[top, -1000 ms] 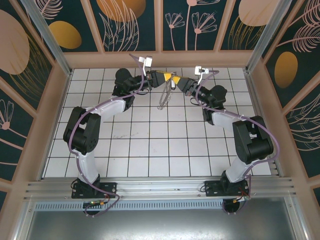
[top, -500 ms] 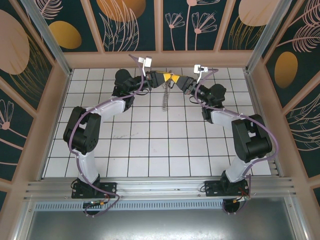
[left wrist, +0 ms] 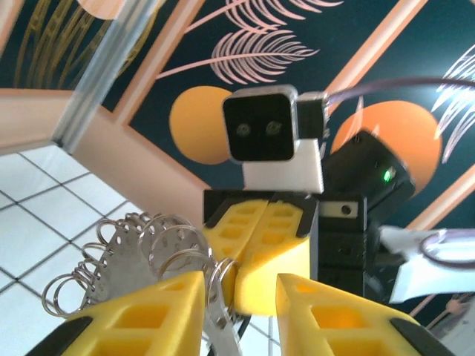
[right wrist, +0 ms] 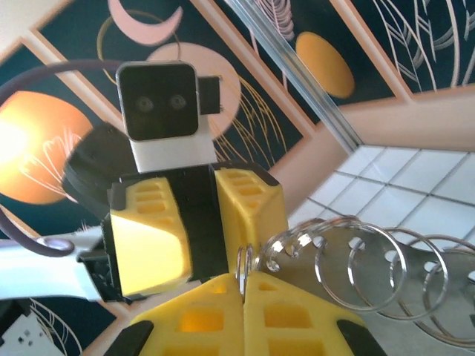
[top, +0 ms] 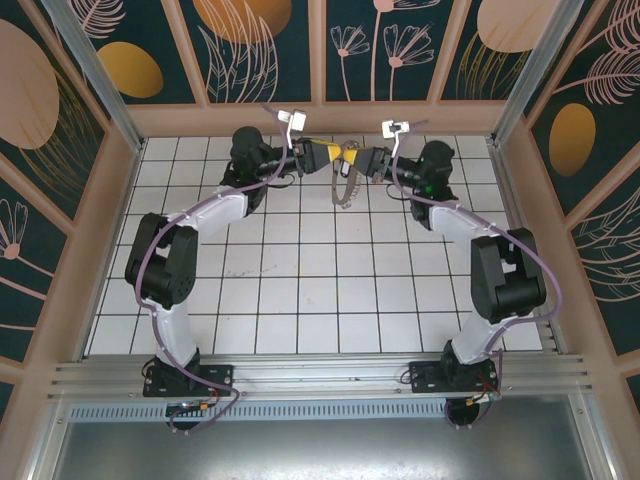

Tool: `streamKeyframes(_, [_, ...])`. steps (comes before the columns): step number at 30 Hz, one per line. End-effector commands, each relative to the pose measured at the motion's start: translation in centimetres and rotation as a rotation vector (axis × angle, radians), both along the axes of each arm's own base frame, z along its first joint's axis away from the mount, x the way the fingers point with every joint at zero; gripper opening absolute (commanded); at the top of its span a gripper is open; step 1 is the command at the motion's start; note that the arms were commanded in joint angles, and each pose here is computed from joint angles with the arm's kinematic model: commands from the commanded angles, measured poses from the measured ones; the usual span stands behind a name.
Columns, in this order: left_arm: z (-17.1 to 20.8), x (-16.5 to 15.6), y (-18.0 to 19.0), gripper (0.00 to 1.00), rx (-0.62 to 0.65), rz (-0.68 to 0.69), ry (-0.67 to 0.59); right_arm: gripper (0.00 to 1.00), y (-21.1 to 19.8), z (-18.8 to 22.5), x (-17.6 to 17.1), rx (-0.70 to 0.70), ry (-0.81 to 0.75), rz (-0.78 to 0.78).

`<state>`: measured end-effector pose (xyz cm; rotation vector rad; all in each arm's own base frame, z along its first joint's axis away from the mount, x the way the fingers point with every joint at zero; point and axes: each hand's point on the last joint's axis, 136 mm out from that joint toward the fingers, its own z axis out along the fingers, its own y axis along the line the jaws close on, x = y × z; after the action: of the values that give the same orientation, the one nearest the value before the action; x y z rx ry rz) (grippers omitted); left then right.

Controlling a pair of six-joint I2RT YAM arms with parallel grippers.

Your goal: Put the keys on the keyring

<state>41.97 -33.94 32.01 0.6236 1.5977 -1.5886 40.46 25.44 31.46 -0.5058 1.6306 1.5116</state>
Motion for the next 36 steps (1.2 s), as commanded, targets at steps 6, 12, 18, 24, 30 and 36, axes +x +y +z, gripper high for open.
streamKeyframes(6, [1.4, -0.1, 0.7, 0.37, 0.141, -0.031, -0.121, 0.0, -1.4, 0.2, 0.2, -0.159, -0.039, 0.167])
streamKeyframes(12, [1.3, 0.2, 0.1, 0.38, 0.162, -0.091, -0.113, 0.0, -0.8, -0.2, 0.2, -0.169, -0.028, 0.227])
streamKeyframes(18, [0.4, 0.6, -0.3, 0.39, 0.174, -0.122, -0.08, 0.0, -0.1, -0.5, 0.0, -0.17, -0.026, 0.246])
streamKeyframes(24, [-1.1, 0.8, -0.4, 0.39, 0.193, -0.13, -0.054, 0.0, 0.4, -0.2, -0.4, -0.17, -0.035, 0.257])
streamKeyframes(30, [-1.7, 1.0, -0.4, 0.39, 0.2, -0.131, -0.042, 0.0, 0.6, 0.1, -0.7, -0.171, -0.046, 0.259])
streamKeyframes(36, [-2.1, 1.0, -0.5, 0.38, 0.202, -0.132, -0.036, 0.0, 0.6, 0.4, -0.8, -0.171, -0.057, 0.256])
